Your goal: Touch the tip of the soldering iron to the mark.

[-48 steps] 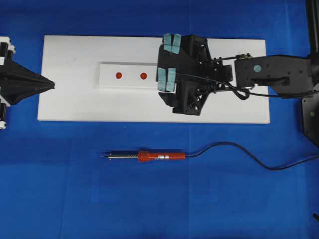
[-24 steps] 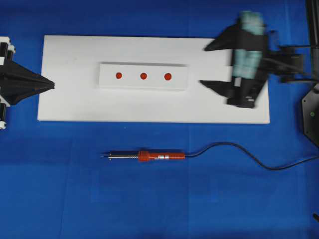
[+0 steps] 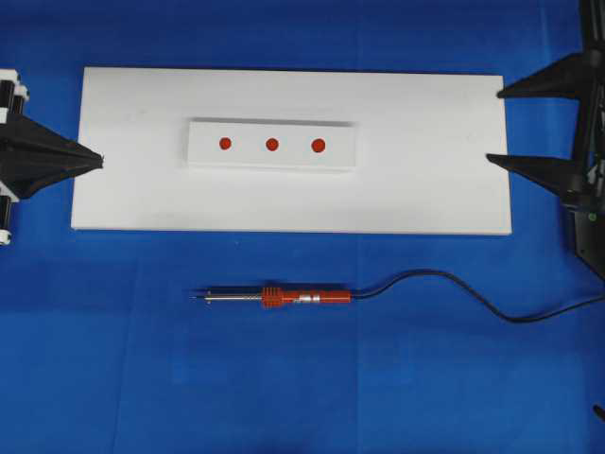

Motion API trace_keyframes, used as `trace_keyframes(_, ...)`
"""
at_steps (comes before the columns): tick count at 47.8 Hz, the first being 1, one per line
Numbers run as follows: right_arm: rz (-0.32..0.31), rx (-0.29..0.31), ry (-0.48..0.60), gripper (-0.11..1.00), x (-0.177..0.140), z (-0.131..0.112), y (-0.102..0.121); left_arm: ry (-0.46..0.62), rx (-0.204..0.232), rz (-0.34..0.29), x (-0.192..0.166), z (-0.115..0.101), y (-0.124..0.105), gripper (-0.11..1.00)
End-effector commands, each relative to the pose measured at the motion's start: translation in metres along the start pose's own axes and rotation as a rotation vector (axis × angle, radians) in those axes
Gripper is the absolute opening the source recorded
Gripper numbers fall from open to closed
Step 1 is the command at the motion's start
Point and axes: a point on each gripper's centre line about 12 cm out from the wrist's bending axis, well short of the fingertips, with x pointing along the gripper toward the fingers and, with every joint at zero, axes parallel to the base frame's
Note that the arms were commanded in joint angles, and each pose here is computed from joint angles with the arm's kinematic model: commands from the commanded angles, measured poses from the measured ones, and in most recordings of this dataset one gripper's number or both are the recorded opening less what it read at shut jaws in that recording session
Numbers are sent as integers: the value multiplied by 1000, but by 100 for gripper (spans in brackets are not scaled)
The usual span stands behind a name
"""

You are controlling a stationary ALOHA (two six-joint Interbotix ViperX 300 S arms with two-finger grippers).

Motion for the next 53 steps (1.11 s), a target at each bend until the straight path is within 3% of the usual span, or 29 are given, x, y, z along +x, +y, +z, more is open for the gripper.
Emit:
trace_keyframes(1, 19, 16, -41, 83, -5, -6, 0, -26, -2, -1, 1, 6, 0, 0)
trace_keyframes(18, 56, 64, -60, 80, -3, -38, 0, -35, 0, -2, 1, 7, 0, 0)
trace_keyframes(53, 63, 63, -63, 80, -1, -39, 1, -29, 0, -2, 2, 5, 0, 0)
